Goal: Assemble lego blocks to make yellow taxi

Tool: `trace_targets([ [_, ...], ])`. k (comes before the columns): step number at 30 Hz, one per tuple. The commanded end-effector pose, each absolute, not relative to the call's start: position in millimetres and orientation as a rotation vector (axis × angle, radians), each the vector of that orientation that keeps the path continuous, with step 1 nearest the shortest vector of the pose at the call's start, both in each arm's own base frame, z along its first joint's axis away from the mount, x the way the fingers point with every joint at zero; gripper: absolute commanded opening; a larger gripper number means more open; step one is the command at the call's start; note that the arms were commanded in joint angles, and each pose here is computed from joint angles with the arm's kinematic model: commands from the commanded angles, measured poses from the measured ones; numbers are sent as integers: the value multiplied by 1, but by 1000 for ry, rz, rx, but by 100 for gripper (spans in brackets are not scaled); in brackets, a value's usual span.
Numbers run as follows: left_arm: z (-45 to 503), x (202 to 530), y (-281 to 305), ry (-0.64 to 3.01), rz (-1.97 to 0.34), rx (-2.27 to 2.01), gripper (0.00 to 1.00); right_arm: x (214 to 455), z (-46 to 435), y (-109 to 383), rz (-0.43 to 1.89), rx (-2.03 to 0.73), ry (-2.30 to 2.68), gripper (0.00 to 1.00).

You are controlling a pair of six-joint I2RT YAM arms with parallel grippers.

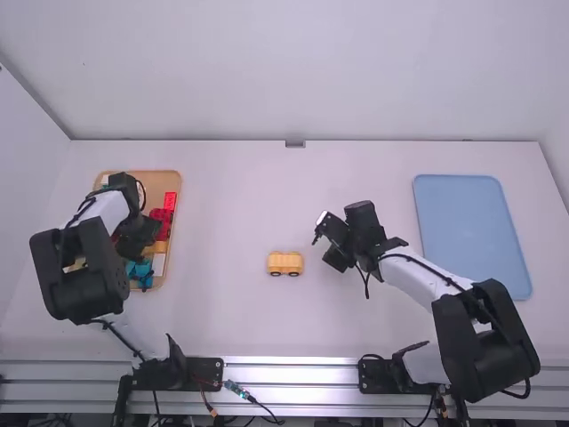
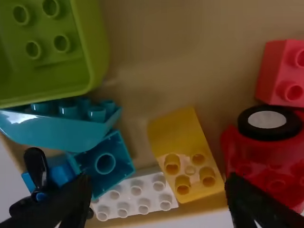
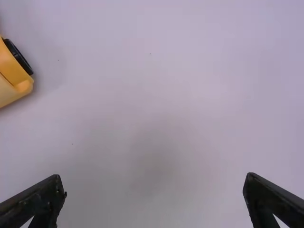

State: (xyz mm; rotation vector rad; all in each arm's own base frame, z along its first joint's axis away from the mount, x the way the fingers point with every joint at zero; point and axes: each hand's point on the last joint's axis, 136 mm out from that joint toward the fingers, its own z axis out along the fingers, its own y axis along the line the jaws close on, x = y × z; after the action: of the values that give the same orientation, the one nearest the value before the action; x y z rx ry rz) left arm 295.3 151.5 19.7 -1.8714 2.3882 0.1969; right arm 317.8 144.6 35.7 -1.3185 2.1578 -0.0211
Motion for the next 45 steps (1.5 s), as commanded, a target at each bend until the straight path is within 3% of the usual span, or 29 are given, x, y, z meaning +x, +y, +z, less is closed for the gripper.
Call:
trace_targets([
  [1, 18, 290, 154, 2402, 238, -1865, 77, 317, 38, 142, -28, -1304, 2163, 99],
  [10, 14, 291, 155, 2377, 223, -1876, 75, 317, 38, 142, -28, -1304, 2163, 99],
  [14, 8, 289, 153, 2378, 221, -1872, 65, 316, 37, 141, -27, -1306, 2167, 99],
  [20, 6, 287, 152, 2381, 220, -1880, 69, 316, 37, 141, -27, -1306, 2166, 99],
  [29, 3, 292, 152, 2323, 191, -1914, 67, 316, 37, 141, -27, -1306, 2166, 99],
  [37, -7, 302, 136, 2334, 25, -1908, 56, 316, 37, 141, -27, -1306, 2166, 99],
  [45, -13, 303, 134, 2322, 9, -1893, 55, 316, 37, 141, -27, -1306, 2166, 99],
])
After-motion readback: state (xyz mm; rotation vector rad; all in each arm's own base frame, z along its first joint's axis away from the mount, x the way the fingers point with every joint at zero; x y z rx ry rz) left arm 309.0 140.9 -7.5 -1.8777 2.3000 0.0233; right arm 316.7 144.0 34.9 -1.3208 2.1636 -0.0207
